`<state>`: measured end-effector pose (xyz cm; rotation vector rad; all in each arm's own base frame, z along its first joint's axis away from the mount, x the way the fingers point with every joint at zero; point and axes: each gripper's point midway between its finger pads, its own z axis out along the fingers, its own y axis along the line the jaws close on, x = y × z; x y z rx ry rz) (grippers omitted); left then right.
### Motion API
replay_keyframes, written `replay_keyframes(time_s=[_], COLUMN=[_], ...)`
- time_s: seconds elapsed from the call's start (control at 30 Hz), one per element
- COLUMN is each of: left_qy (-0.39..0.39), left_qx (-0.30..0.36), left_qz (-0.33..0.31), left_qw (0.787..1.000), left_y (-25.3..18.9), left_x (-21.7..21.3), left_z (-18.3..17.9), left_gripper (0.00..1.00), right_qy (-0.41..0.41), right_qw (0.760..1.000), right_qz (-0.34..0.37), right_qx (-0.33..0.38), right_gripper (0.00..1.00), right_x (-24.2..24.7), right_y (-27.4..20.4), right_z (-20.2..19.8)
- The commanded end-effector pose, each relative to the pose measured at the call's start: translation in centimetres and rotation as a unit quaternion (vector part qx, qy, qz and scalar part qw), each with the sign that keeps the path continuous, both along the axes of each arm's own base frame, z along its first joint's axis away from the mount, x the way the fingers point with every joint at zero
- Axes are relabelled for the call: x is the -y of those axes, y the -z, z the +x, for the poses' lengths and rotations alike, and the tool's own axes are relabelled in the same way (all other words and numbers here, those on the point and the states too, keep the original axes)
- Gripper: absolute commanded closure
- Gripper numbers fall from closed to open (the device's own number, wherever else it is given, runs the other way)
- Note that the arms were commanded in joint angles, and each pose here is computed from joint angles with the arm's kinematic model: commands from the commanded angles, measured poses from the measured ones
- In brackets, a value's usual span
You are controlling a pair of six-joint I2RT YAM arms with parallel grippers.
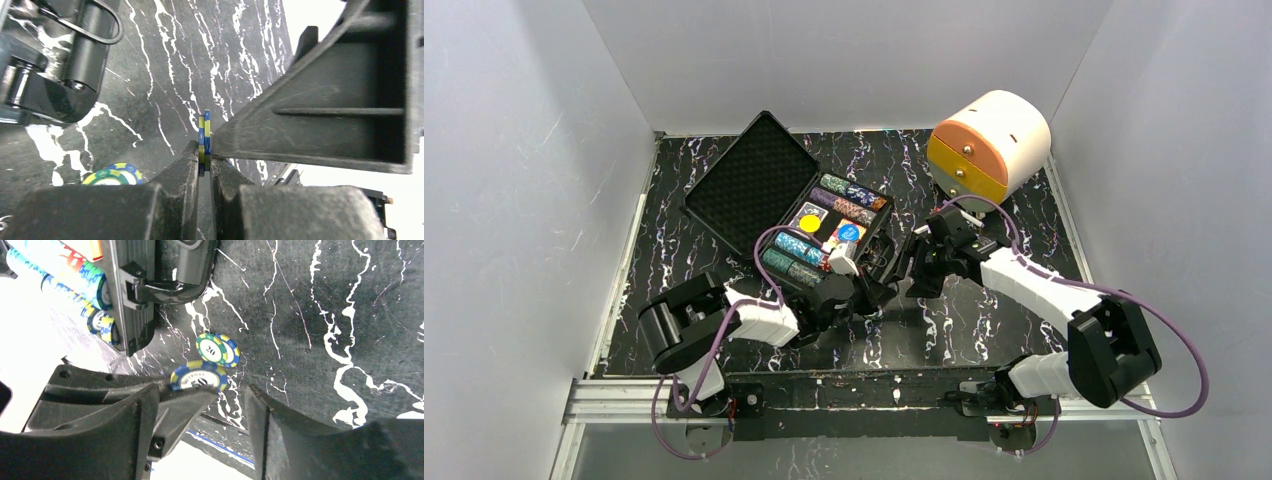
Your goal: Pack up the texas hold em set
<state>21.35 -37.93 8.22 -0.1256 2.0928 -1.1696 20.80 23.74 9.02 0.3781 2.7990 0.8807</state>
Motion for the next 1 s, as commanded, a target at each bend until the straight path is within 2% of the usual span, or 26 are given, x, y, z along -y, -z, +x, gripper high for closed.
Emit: replay_keyframes(time_s=[0.0, 0.1, 0.23, 0.43, 0.53, 0.67, 0.83, 0.97], left_qy=[-0.007, 0.026, 0.031, 0.078, 0.092, 0.100, 0.109, 0.122], left_qx=[0.051, 0.056, 0.060, 0.066, 0.056, 0.057, 0.038, 0.029], left_qz=[0.057, 0.154, 0.285, 0.389, 0.428, 0.452, 0.506, 0.527], left_qw=[0.997, 0.986, 0.956, 0.916, 0.897, 0.884, 0.855, 0.840], left_y=[-1.0, -0.7, -0.8, -1.9, -1.7, -2.0, -0.7, -0.2], left_x=[-1.9, -3.0, -7.0, -10.8, -12.1, -12.6, -13.8, -14.3], left_z=[0.7, 0.3, 0.2, -1.0, -1.3, -1.1, -0.8, -0.8], left_gripper=[1.00, 1.00, 1.00, 1.00, 1.00, 1.00, 1.00, 1.00], right_qy=[-0.007, -0.006, -0.007, 0.004, 0.011, 0.014, 0.015, 0.016], right_qw=[0.998, 0.997, 0.995, 0.993, 0.993, 0.993, 0.994, 0.994], right_qz=[0.003, 0.001, -0.005, -0.018, -0.019, -0.019, -0.026, -0.028], right_qx=[0.055, 0.076, 0.096, 0.115, 0.116, 0.112, 0.109, 0.107], right_gripper=[0.26, 0.24, 0.24, 0.23, 0.23, 0.23, 0.23, 0.23], right_x=[0.3, 0.4, 1.1, 2.7, 3.4, 3.9, 4.4, 4.6], right_y=[-2.4, -3.3, -3.7, -3.3, -3.0, -2.4, -2.1, -2.0], right_z=[0.8, 1.6, 1.9, 2.0, 1.9, 1.4, 1.3, 1.3])
